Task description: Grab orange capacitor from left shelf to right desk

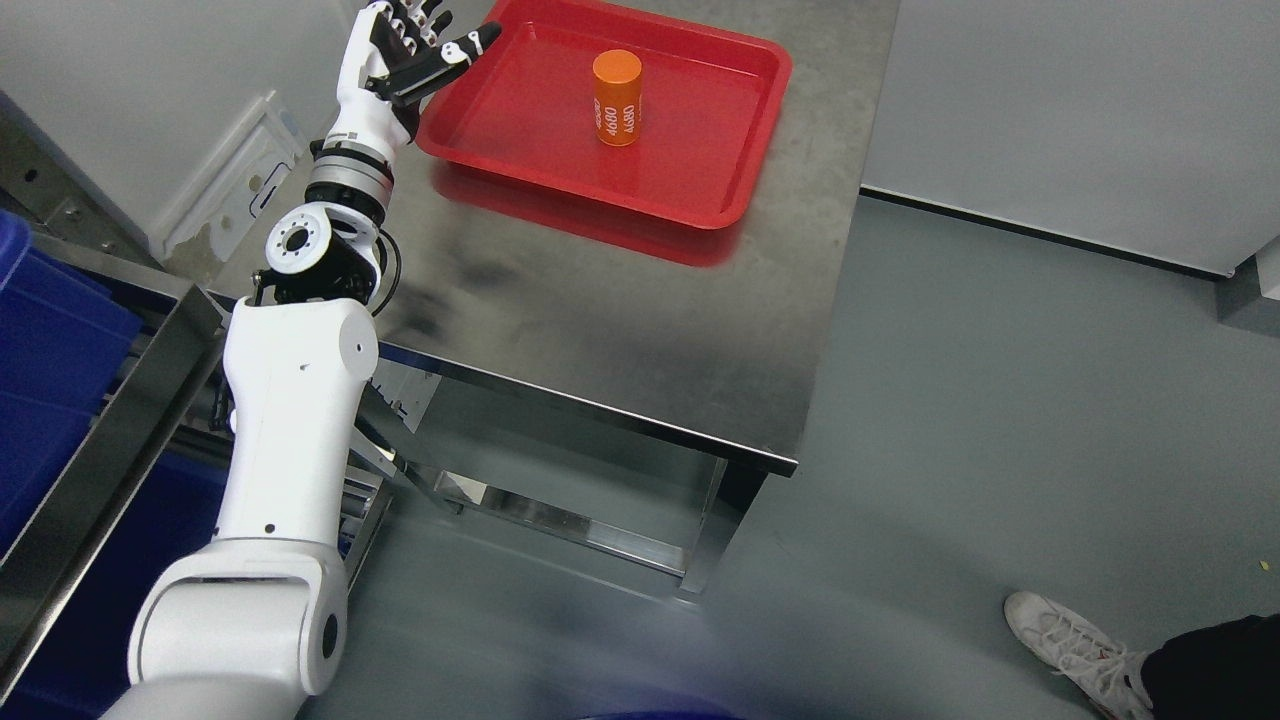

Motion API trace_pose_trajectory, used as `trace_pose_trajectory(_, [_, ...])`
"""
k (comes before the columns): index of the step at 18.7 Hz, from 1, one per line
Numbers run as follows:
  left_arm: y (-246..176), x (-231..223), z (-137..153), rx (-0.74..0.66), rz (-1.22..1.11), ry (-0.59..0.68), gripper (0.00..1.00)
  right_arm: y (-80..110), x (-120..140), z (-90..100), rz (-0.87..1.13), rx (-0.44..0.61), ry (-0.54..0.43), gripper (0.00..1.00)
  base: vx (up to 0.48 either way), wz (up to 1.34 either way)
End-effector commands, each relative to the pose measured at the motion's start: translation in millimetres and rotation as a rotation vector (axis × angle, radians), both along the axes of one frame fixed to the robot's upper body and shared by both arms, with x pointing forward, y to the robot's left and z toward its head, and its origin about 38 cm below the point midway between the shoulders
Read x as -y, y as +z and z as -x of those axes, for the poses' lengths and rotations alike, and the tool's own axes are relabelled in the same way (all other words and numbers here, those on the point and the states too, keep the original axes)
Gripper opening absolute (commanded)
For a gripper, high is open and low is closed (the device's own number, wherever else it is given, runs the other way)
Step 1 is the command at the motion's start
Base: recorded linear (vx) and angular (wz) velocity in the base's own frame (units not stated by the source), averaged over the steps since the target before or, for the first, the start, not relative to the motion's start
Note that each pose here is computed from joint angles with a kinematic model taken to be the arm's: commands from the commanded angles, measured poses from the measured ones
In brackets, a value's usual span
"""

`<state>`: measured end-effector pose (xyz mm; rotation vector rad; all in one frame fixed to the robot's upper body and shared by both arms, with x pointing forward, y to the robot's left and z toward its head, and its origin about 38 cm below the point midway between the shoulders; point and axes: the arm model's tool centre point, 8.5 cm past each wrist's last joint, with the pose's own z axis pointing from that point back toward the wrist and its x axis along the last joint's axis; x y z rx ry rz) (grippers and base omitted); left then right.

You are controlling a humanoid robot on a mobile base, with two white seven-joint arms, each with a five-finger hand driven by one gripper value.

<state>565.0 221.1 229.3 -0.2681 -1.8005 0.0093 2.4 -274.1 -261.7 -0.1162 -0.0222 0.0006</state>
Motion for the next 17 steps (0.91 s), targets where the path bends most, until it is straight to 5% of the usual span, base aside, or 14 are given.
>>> trace_pose_trajectory(1, [-37,-42,22,-0.041,-0.014,0.11,1.0,0.9,11,6.8,0.018,-0.001,-0.007,1.0,0.0,0.0])
trace_pose_trajectory(17, [-34,-34,39,-0.005,-0.044,0.03,1.0,0.9,11,6.8,0.018,-0.001,-0.007,1.0,0.0,0.0])
